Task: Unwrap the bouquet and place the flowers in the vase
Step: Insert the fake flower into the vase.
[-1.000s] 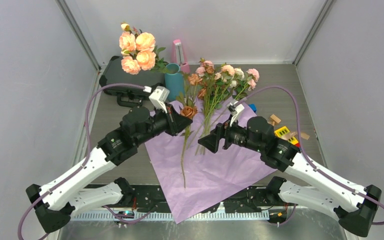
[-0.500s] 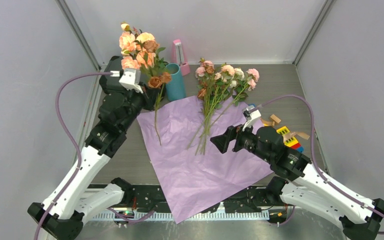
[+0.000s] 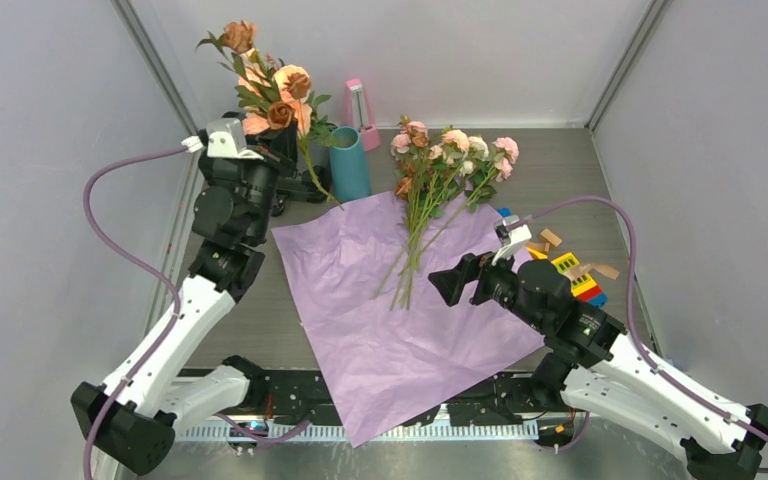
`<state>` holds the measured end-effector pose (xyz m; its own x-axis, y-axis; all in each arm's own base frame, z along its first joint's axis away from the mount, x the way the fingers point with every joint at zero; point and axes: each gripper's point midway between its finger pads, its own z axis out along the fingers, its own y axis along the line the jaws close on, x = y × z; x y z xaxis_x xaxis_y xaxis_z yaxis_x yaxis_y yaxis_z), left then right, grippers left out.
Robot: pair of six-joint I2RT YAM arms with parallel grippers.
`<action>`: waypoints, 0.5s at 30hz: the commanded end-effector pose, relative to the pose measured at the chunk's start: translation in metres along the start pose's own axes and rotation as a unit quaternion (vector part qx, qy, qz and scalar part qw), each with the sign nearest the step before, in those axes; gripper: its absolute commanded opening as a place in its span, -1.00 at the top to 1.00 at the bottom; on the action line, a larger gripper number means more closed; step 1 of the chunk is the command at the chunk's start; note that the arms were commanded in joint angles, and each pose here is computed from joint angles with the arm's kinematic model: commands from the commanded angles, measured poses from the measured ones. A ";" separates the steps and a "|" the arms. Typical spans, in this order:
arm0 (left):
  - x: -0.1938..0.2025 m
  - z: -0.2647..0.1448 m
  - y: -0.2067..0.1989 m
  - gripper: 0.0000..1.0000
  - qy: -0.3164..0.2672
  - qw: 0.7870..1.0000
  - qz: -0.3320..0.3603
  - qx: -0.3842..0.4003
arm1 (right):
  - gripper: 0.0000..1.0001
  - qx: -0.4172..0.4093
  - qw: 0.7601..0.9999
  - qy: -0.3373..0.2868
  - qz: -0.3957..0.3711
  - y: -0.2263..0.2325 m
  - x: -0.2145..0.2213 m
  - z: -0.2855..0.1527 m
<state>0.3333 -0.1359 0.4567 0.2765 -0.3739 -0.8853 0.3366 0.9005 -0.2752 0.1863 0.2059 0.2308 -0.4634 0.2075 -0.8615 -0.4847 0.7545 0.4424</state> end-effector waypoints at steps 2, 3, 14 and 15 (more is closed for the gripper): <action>-0.058 0.021 0.013 1.00 -0.150 0.987 -0.033 -0.047 | -0.99 -0.011 0.999 -0.035 0.004 0.007 -0.018 -0.002; -0.058 0.027 0.011 1.00 -0.152 0.987 -0.029 -0.045 | -0.99 -0.015 0.999 -0.037 0.005 0.008 -0.019 -0.002; -0.078 0.069 -0.011 1.00 -0.198 0.980 0.027 -0.005 | -0.99 -0.028 0.999 -0.046 -0.007 0.013 -0.024 -0.004; -0.078 0.073 -0.013 1.00 -0.198 0.980 0.032 -0.002 | -0.99 -0.029 0.998 -0.046 -0.008 0.014 -0.025 -0.005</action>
<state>0.3911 -0.1428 0.4917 0.4692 -0.3757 -0.7992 0.2799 0.9216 -0.2688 0.1858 0.2057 0.2363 -0.4455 0.2171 -0.8686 -0.4985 0.7457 0.4421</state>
